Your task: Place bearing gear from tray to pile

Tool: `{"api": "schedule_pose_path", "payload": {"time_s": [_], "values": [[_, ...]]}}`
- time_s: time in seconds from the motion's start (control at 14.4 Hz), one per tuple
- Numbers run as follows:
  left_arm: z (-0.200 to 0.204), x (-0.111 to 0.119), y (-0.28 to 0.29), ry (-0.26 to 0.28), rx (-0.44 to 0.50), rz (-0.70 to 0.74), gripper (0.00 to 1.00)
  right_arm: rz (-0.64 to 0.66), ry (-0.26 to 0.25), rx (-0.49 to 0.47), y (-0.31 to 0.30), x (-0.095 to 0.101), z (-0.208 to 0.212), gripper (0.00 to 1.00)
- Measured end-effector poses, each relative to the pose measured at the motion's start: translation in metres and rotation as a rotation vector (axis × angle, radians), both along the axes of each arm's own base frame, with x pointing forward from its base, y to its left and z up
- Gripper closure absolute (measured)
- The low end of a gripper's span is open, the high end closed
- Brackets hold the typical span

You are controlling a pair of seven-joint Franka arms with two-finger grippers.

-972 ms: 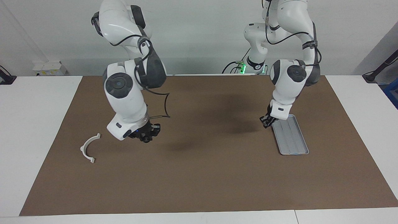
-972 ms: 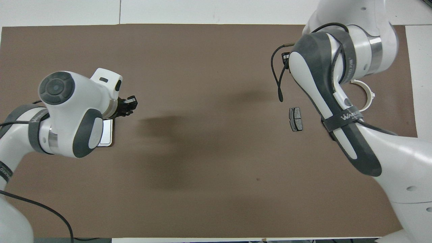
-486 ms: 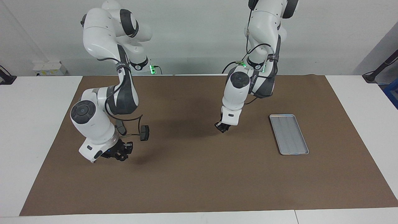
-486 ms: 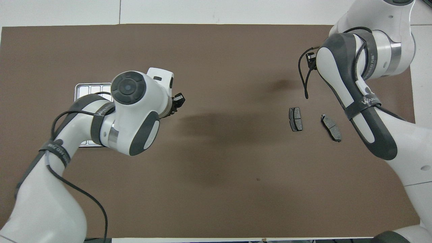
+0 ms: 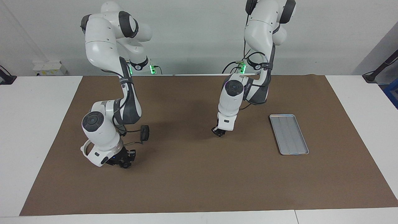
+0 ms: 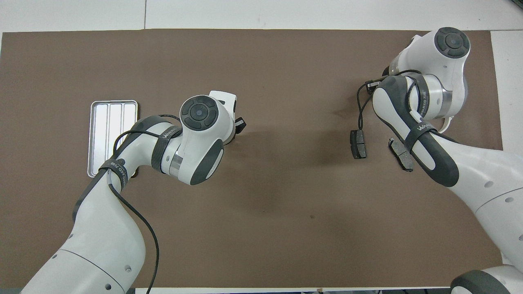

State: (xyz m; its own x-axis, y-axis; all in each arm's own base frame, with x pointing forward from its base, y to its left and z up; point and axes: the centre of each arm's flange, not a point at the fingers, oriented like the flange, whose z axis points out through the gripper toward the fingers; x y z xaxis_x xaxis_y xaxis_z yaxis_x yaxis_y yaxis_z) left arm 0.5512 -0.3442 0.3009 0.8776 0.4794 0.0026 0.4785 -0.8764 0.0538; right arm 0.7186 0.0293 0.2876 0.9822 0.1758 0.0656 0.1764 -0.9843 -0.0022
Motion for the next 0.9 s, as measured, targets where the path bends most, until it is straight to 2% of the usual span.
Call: {"api": "schedule_pose_path", "payload": {"time_s": [0.14, 0.21, 0.28, 0.35, 0.49, 0.62, 0.69, 0.76, 0.9], "values": [[-0.003, -0.002, 0.001, 0.002, 0.001, 0.0, 0.76, 0.0, -0.001, 0.0, 0.0, 0.0, 0.0, 0.64], [-0.004, -0.002, 0.001, 0.003, 0.002, 0.001, 0.7, 0.0, -0.001, 0.0, 0.0, 0.0, 0.0, 0.64], [-0.003, -0.001, 0.003, 0.002, 0.004, 0.001, 0.7, 0.0, -0.001, 0.0, 0.0, 0.0, 0.0, 0.64], [-0.002, 0.0, 0.005, 0.002, 0.011, 0.002, 0.64, 0.0, 0.0, 0.001, 0.0, -0.001, -0.001, 0.58], [0.011, 0.012, 0.024, -0.011, 0.029, 0.024, 0.39, 0.008, 0.003, 0.003, 0.006, -0.001, 0.001, 0.35], [0.057, 0.035, 0.08, -0.027, 0.047, 0.035, 0.16, 0.001, 0.034, 0.001, 0.027, -0.006, 0.02, 0.12], [0.087, 0.044, 0.124, -0.017, 0.057, 0.003, 0.05, -0.013, 0.046, -0.001, 0.045, -0.01, 0.036, 0.03], [0.117, 0.047, 0.17, -0.004, 0.063, -0.033, 0.0, -0.031, 0.055, -0.004, 0.067, -0.015, 0.056, 0.0], [0.165, 0.038, 0.239, 0.033, 0.068, -0.089, 0.0, -0.1, 0.065, -0.008, 0.116, -0.03, 0.091, 0.0]]}}
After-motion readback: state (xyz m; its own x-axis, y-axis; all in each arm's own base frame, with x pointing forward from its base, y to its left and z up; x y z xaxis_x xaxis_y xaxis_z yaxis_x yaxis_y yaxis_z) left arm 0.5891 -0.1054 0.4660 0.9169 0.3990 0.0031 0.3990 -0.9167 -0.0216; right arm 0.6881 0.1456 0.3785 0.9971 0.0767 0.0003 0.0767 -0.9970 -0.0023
